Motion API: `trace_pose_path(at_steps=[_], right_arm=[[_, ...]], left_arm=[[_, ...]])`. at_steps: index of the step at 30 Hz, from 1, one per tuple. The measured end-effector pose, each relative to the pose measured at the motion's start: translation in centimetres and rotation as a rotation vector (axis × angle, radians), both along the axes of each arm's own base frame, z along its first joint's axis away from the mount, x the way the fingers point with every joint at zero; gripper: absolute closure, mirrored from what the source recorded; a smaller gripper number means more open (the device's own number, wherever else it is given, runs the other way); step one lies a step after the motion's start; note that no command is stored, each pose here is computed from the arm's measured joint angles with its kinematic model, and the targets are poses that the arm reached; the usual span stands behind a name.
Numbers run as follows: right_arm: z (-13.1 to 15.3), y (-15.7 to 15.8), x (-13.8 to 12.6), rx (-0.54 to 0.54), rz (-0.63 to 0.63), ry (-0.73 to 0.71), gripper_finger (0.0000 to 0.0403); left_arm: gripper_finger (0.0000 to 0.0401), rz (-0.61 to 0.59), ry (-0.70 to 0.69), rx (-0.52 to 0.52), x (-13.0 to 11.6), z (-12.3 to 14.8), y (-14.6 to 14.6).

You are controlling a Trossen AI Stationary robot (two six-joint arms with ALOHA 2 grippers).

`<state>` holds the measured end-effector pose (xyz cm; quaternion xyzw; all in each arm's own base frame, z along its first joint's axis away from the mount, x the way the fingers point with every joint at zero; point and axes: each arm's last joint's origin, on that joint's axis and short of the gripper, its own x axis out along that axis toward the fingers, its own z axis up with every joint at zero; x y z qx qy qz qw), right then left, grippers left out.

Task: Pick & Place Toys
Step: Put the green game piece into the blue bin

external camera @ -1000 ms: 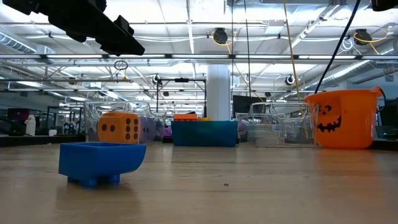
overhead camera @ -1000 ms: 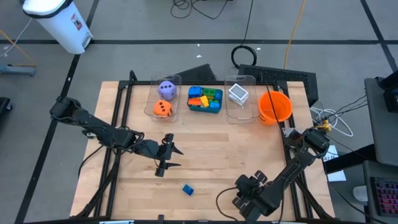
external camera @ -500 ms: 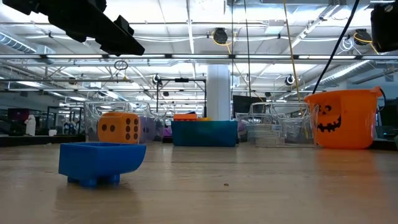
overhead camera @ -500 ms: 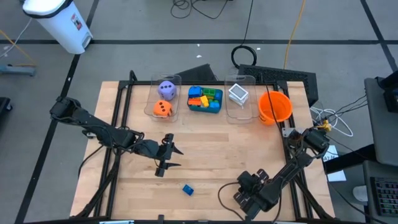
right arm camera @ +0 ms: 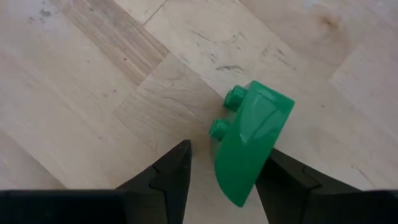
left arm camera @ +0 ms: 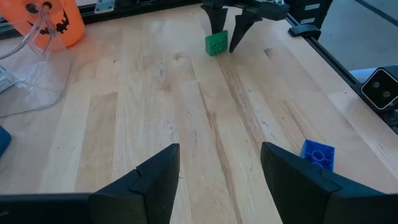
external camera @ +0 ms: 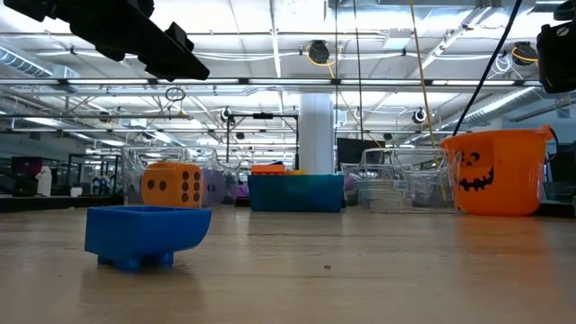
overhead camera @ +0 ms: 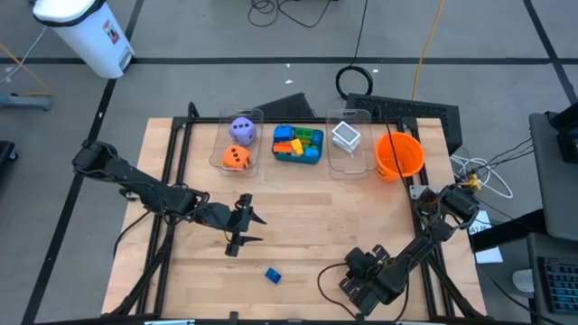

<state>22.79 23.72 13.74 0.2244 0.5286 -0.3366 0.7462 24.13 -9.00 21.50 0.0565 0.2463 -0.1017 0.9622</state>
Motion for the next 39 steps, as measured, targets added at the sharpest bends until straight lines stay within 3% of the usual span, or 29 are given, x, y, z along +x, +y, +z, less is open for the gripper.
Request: trace_pose_path(at_steps=[9,21,30,39], right_arm=[[0.0,-0.6,0.6,0.000,0.009,0.014,0.0262],[-0.1,-2.0,2.0,-0.044,0.043,0.015,0.0366],[-0.1,-2.6,2.5,-0.095,0.067,-0.006,0.0366],[-0.2,-3.1,3.2,-0.139,0.105,-0.032,0.0391]], left_arm=[[0.0171,0.000,0.000,0.000,0.0,0.0,0.0],[0.0171,0.000,0.000,0.001,0.0,0.0,0.0],[0.0171,-0.002,0.000,0.004,0.0,0.0,0.0],[0.0171,-0.004,-0.001,0.007,0.0,0.0,0.0]])
